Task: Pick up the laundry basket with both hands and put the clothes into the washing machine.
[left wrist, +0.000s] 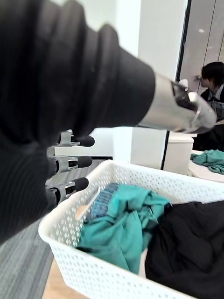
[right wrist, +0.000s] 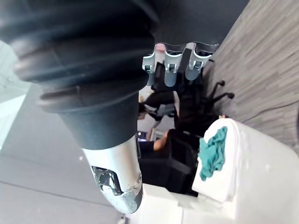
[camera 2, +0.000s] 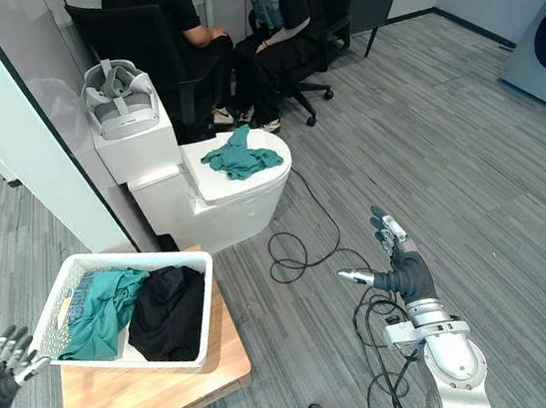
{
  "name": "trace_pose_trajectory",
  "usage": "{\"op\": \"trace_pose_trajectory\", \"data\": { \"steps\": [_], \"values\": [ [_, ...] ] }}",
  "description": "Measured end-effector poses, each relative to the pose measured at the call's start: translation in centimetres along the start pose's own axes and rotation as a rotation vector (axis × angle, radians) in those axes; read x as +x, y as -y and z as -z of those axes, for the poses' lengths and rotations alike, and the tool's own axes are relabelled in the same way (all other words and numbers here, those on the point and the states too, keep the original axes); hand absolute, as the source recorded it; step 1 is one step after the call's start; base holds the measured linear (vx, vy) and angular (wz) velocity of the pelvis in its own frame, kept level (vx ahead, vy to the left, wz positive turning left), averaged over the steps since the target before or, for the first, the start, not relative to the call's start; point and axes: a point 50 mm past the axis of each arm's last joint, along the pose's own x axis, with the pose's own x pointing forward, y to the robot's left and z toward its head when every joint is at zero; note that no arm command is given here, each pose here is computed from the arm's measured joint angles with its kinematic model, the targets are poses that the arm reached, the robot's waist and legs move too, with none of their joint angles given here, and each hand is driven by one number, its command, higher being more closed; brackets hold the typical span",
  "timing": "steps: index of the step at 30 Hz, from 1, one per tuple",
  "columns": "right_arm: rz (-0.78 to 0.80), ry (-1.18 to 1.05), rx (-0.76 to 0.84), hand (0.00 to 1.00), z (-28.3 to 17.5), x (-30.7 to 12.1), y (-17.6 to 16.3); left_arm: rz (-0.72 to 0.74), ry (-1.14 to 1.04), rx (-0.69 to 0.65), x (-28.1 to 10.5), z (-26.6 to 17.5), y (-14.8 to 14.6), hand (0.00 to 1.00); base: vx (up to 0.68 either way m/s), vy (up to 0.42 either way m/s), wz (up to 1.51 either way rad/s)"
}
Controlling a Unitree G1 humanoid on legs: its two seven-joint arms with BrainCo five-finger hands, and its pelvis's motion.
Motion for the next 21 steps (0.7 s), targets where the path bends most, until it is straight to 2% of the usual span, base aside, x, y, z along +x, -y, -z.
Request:
{"op": "trace_pose_trajectory", "data": {
  "steps": [4, 6, 9, 13, 15, 21],
  "values": [
    [-0.069, 0.008, -0.047, 0.0, -0.3, 0.8, 0.2, 0.021, 0.022, 0.132, 0.8, -2.5, -1.5, 0.0, -0.01, -0.006, 0.05],
    [-0.105, -0.005, -0.028, 0.0, 0.3, 2.0, 0.1, 0.056, 0.039, 0.259, 1.8, -4.9, -2.2, 0.0, -0.02, -0.004, 0.17],
    [-0.126, -0.053, 0.005, 0.0, 1.4, 3.4, 0.0, 0.109, 0.077, 0.371, 3.7, -8.2, -2.6, 0.0, -0.05, 0.007, 0.18],
    [-0.125, -0.108, 0.031, 0.0, 2.6, 6.0, 0.0, 0.162, 0.03, 0.568, 6.6, -11.2, -2.9, 0.0, -0.06, 0.018, -0.01],
    [-0.127, -0.13, 0.049, 0.0, 2.9, 6.8, 0.0, 0.158, 0.028, 0.642, 7.7, -12.7, -2.9, 0.0, -0.05, 0.014, -0.05],
    [-0.089, -0.151, 0.178, 0.0, 3.4, 8.9, 0.0, 0.061, 0.099, 0.972, 10.7, -20.9, -2.6, 0.0, -0.05, 0.018, -0.07]
  ]
}}
